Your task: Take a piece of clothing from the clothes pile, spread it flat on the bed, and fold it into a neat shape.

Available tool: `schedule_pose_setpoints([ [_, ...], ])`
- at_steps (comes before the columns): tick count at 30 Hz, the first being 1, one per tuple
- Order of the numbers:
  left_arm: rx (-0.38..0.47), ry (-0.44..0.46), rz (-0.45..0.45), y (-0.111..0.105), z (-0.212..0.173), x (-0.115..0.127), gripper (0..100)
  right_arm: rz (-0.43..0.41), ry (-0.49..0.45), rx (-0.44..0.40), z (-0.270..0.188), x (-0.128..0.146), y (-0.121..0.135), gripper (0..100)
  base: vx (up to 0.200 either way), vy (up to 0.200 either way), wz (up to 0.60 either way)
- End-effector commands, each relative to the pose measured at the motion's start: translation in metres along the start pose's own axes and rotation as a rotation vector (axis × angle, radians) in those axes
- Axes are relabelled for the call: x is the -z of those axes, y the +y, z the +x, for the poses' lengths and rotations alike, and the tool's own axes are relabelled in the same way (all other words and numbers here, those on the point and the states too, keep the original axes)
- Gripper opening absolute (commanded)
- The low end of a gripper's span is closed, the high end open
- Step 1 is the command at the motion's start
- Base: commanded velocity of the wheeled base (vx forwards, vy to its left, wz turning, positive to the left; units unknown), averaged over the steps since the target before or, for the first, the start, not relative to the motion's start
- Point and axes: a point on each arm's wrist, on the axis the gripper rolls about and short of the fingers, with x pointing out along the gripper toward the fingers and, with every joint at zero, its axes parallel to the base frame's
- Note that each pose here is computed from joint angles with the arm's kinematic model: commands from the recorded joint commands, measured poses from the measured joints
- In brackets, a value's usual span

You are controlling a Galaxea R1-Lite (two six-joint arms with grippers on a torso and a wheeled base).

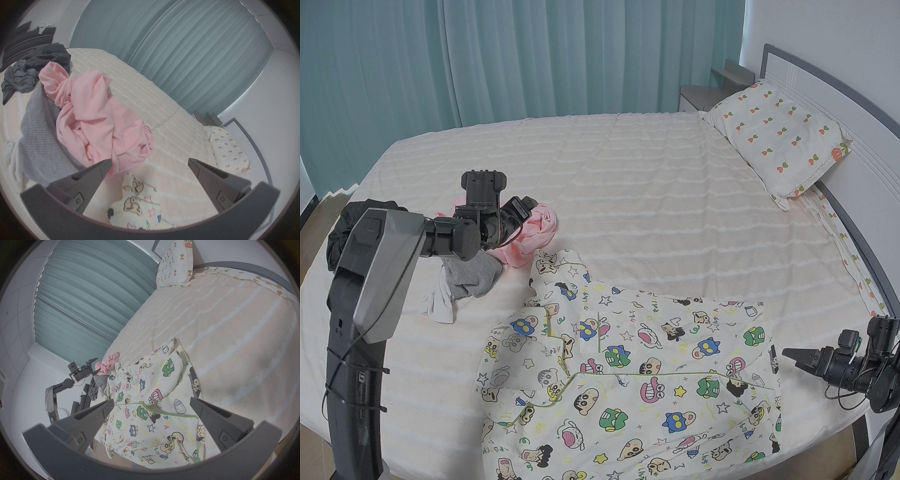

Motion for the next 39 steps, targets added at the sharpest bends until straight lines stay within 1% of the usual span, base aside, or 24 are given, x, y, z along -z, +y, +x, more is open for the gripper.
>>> schedule_pose_setpoints([
  [1,0.108,0.142,-0.001,0.009,-0.120,0.003,100,0.001,-0.008,0.047,-0.003,0.003,-0.001,100,0.000,0.000,0.00],
  [2,0.093,0.167,-0.002,0.020,-0.140,0.018,100,-0.008,-0.014,0.066,-0.003,0.003,-0.002,100,0.000,0.000,0.00],
  [5,0.057,0.237,0.001,0.039,-0.180,0.048,100,-0.010,-0.011,0.076,-0.003,0.004,-0.002,100,0.000,0.000,0.00],
  [6,0.042,0.279,0.001,0.049,-0.202,0.063,100,-0.004,-0.004,0.079,-0.003,0.005,-0.002,100,0.000,0.000,0.00],
  [7,0.042,0.283,0.000,0.049,-0.204,0.065,100,-0.002,-0.002,0.079,-0.003,0.005,-0.003,100,0.000,0.000,0.00],
  [10,0.048,0.352,-0.028,0.059,-0.242,0.093,100,0.007,0.031,0.089,-0.002,0.009,-0.003,100,0.000,0.000,0.00],
  [12,0.063,0.384,-0.050,0.062,-0.262,0.106,100,-0.013,0.050,0.094,-0.002,0.011,-0.004,100,0.000,0.000,0.00],
  [13,0.063,0.384,-0.050,0.062,-0.262,0.106,100,-0.013,0.050,0.094,-0.002,0.011,-0.004,100,0.000,0.000,0.00],
  [14,0.071,0.416,-0.067,0.066,-0.278,0.117,100,-0.032,0.063,0.097,-0.003,0.013,-0.004,100,-0.200,0.000,0.00],
  [16,0.062,0.460,-0.082,0.071,-0.292,0.129,100,-0.039,0.065,0.099,-0.004,0.013,-0.003,100,-0.200,0.000,0.00],
  [17,0.059,0.465,-0.084,0.072,-0.293,0.130,100,-0.040,0.064,0.098,-0.004,0.013,-0.003,100,-0.200,0.000,0.00],
  [19,0.020,0.510,-0.103,0.084,-0.303,0.141,100,-0.034,0.075,0.099,-0.005,0.014,-0.003,100,-0.200,0.000,0.00],
  [22,-0.022,0.539,-0.115,0.095,-0.311,0.148,100,-0.035,0.074,0.099,-0.005,0.014,-0.002,100,-0.200,0.000,0.00],
  [25,-0.048,0.561,-0.117,0.104,-0.319,0.154,100,-0.038,0.070,0.098,-0.006,0.013,-0.001,100,-0.200,0.000,0.00],
  [29,-0.059,0.590,-0.102,0.110,-0.327,0.160,100,-0.037,0.071,0.098,-0.006,0.013,-0.001,100,-0.200,0.000,0.00],
  [34,-0.057,0.673,-0.059,0.115,-0.336,0.173,100,-0.037,0.071,0.098,-0.006,0.013,-0.001,100,-0.200,0.000,0.00],
  [37,-0.067,0.706,-0.035,0.115,-0.336,0.178,100,-0.040,0.070,0.097,-0.006,0.013,-0.001,100,0.000,0.000,0.00],
  [38,-0.065,0.706,-0.035,0.115,-0.336,0.178,100,-0.040,0.070,0.097,-0.006,0.013,-0.001,100,0.000,0.000,0.00],
  [39,-0.080,0.717,-0.027,0.116,-0.333,0.180,100,-0.041,0.069,0.097,-0.006,0.013,-0.001,100,0.000,0.000,0.00],
])
